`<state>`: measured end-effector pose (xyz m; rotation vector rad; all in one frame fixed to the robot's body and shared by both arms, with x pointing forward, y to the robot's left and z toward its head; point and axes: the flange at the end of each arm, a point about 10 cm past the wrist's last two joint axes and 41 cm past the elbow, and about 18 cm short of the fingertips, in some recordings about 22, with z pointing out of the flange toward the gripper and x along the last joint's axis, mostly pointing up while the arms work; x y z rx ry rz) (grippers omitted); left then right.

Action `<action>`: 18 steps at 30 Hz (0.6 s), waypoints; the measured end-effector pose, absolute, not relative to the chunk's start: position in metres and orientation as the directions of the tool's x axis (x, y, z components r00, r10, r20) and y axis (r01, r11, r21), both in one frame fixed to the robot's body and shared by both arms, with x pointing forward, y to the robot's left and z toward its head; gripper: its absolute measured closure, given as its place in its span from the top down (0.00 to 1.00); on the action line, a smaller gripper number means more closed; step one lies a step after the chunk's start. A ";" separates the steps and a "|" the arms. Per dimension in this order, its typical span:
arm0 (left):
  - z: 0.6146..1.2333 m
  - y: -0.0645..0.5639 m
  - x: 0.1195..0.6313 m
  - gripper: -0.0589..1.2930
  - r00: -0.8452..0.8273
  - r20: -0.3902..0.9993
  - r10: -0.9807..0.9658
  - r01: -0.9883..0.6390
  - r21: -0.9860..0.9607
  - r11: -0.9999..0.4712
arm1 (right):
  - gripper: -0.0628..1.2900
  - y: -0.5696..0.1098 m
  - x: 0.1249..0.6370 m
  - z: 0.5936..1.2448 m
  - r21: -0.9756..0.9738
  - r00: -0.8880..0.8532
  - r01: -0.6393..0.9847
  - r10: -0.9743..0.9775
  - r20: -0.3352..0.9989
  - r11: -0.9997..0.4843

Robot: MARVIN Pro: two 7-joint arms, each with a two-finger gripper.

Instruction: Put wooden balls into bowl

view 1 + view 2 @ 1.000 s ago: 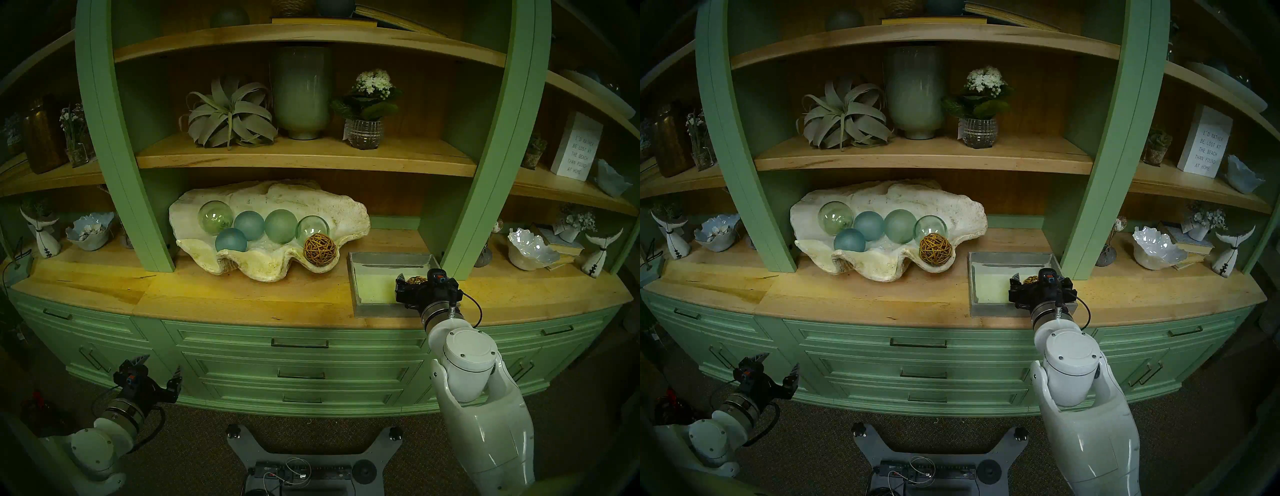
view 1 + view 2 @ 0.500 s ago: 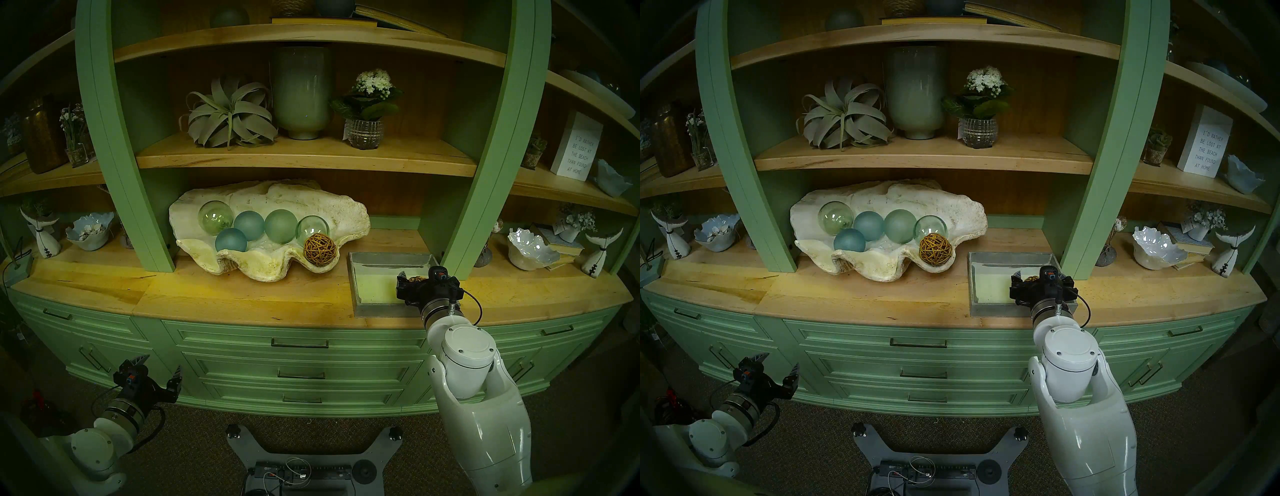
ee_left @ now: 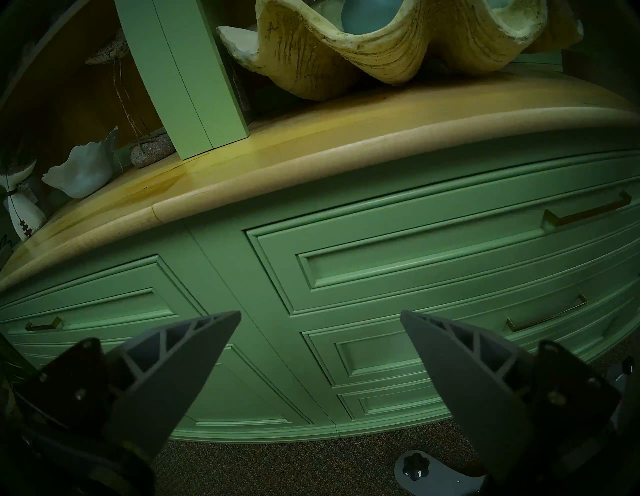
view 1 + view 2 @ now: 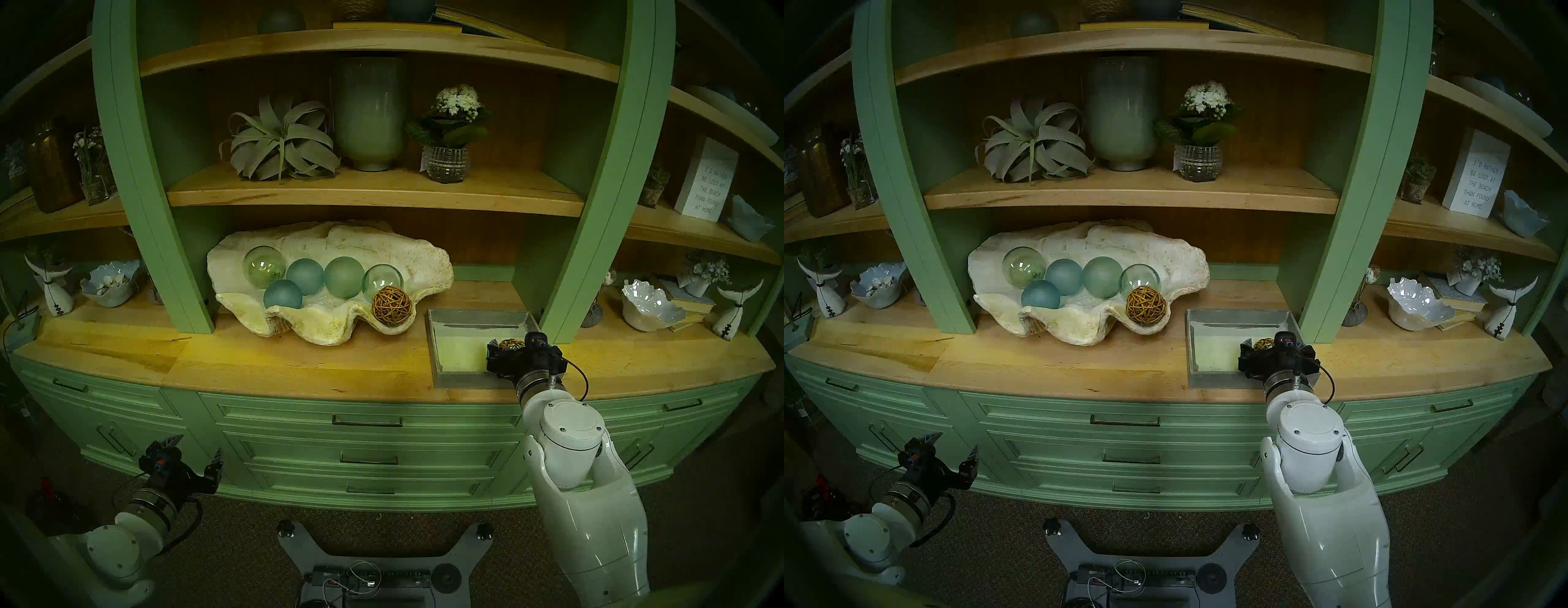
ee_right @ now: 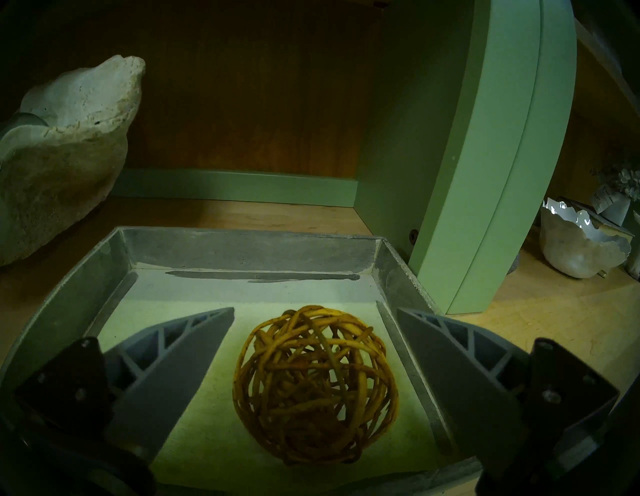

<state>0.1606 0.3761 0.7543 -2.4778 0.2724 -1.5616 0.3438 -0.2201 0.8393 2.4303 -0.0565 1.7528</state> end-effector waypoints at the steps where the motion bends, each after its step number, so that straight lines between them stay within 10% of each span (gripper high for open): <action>1: 0.754 0.376 0.161 0.98 0.425 0.867 -0.260 -0.049 -0.265 -0.963 | 0.94 -0.221 0.346 0.835 0.091 0.328 -0.111 0.050 0.943 -0.990; 18: 0.754 0.376 0.161 0.98 0.425 0.867 -0.260 -0.049 -0.265 -0.963 | 0.94 -0.217 0.366 0.836 0.074 0.340 -0.078 0.043 0.939 -0.994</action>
